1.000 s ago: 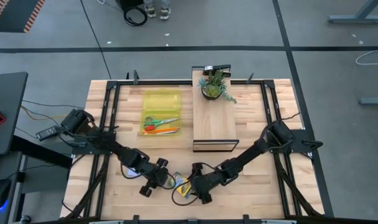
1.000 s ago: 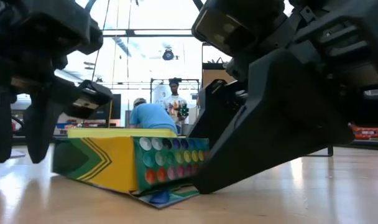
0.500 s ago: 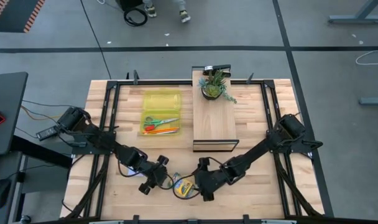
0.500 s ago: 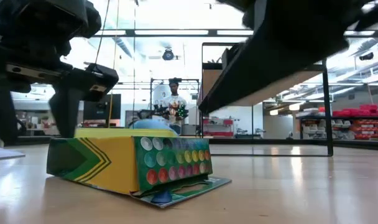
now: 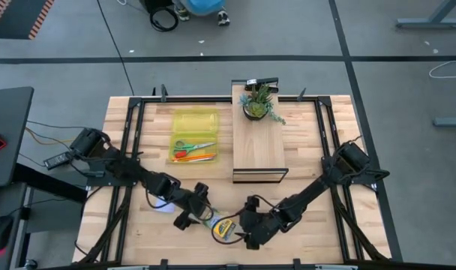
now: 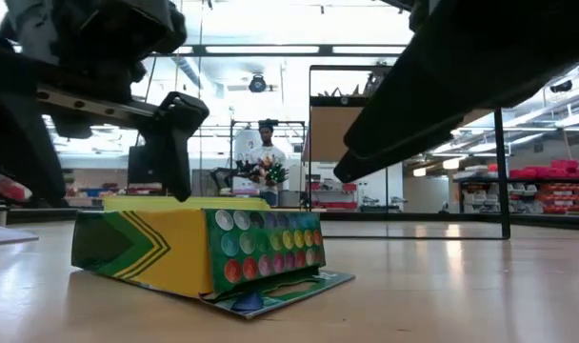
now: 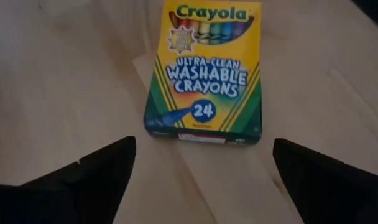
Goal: Pack school essentials
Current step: Put the yellow crayon box into the yellow supply box
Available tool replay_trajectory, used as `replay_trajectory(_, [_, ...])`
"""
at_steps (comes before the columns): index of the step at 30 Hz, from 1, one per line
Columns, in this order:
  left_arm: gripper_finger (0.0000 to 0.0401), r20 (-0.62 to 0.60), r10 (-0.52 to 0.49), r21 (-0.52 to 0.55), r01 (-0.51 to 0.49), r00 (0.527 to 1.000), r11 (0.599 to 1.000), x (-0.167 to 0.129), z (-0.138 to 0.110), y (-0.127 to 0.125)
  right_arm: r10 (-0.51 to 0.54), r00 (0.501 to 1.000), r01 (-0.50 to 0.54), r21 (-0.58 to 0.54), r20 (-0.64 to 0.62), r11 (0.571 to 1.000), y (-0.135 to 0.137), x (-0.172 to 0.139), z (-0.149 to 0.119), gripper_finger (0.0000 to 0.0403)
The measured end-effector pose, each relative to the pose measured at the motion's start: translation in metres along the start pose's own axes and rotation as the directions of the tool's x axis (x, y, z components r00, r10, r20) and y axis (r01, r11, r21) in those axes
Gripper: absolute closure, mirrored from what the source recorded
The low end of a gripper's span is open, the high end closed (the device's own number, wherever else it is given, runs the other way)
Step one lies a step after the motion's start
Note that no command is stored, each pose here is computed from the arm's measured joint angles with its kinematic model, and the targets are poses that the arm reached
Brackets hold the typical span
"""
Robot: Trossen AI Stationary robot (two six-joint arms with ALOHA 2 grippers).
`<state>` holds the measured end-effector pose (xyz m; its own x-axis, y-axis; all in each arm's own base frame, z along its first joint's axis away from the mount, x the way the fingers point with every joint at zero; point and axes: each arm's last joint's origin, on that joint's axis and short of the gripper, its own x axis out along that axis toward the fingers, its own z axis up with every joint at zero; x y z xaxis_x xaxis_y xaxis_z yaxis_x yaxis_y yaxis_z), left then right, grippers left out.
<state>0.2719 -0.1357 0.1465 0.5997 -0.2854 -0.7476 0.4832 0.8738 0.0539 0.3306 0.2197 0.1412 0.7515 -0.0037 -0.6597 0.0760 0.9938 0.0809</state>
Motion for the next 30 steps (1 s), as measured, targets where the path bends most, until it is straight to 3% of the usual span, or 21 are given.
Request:
replay_trajectory(11, [0.0002, 0.092, -0.037, 0.049, 0.033, 0.995, 0.998, 0.003, 0.007, 0.012, -0.063, 0.995, 0.06, 0.036, 0.076, 0.998, 0.005, -0.004, 0.007, 0.0051])
replay_trajectory(30, [0.0001, 0.066, -0.055, 0.007, 0.055, 0.996, 0.998, 0.014, 0.001, 0.011, -0.088, 0.993, 0.083, 0.071, 0.08, 0.994, 0.004, -0.004, 0.007, 0.0051])
